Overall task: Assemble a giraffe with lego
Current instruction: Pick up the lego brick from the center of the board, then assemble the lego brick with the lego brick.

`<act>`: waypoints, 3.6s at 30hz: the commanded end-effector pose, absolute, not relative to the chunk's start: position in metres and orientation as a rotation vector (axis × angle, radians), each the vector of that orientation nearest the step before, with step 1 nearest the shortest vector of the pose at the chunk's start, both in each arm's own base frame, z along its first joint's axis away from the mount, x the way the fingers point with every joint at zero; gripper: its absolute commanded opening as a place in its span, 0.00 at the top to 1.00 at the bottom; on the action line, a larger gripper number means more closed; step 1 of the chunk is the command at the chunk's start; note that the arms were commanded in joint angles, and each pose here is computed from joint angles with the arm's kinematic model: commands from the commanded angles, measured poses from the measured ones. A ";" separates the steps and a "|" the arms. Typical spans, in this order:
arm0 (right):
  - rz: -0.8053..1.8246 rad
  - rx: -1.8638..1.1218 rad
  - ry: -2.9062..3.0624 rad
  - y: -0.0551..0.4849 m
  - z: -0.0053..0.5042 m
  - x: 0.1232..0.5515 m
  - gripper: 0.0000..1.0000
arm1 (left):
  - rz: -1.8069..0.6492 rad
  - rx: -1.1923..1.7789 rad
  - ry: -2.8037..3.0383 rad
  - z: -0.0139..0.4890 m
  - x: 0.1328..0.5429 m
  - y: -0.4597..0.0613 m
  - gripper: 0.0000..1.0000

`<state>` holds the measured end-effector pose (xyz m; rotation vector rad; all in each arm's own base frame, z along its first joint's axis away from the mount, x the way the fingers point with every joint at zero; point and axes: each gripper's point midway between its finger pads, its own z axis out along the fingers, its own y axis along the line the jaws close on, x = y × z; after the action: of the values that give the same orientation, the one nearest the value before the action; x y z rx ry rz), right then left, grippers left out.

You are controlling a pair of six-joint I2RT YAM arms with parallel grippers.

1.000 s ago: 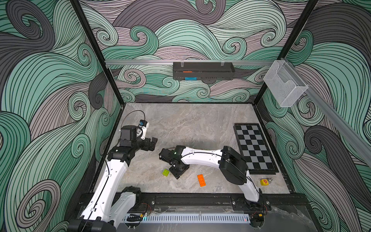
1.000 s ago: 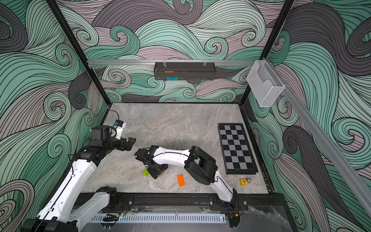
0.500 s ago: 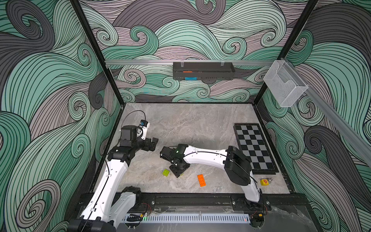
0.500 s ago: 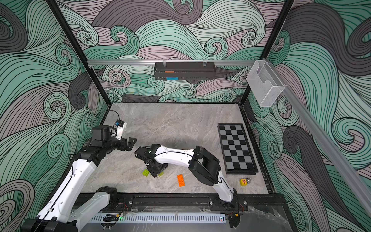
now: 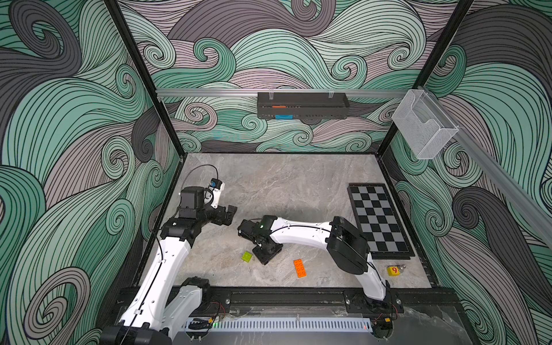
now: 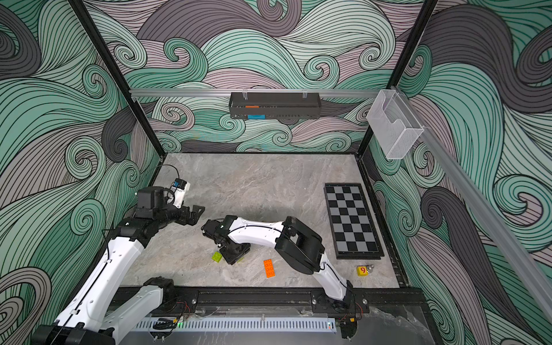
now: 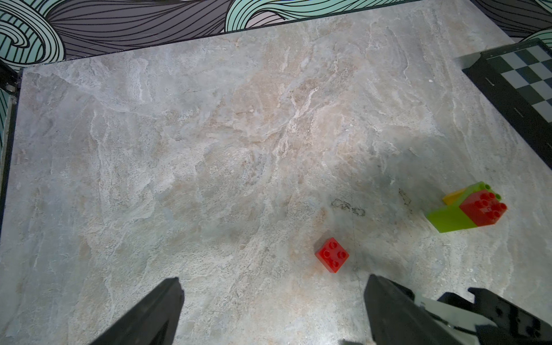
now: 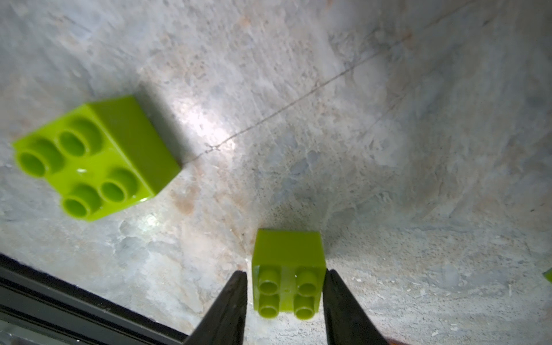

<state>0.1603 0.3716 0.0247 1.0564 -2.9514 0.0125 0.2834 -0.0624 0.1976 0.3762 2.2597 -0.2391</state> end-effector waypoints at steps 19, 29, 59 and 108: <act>0.038 1.001 -2.933 0.367 0.016 0.160 0.61 | -0.249 0.411 2.236 0.203 0.282 -0.068 0.01; 0.039 0.986 -2.956 0.364 0.023 0.164 0.73 | -0.264 0.422 2.234 0.204 0.281 -0.071 0.01; -0.114 0.474 -3.171 0.244 0.139 0.239 0.75 | -0.702 0.967 2.092 0.203 0.216 -0.143 0.01; 0.024 0.517 -3.045 0.233 0.089 0.255 0.75 | -0.664 0.967 2.102 0.195 0.219 -0.142 0.01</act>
<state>0.2572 0.2377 0.1025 0.5368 -3.0890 -0.0170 0.2208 -0.1402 0.1912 0.9534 2.1219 -0.6549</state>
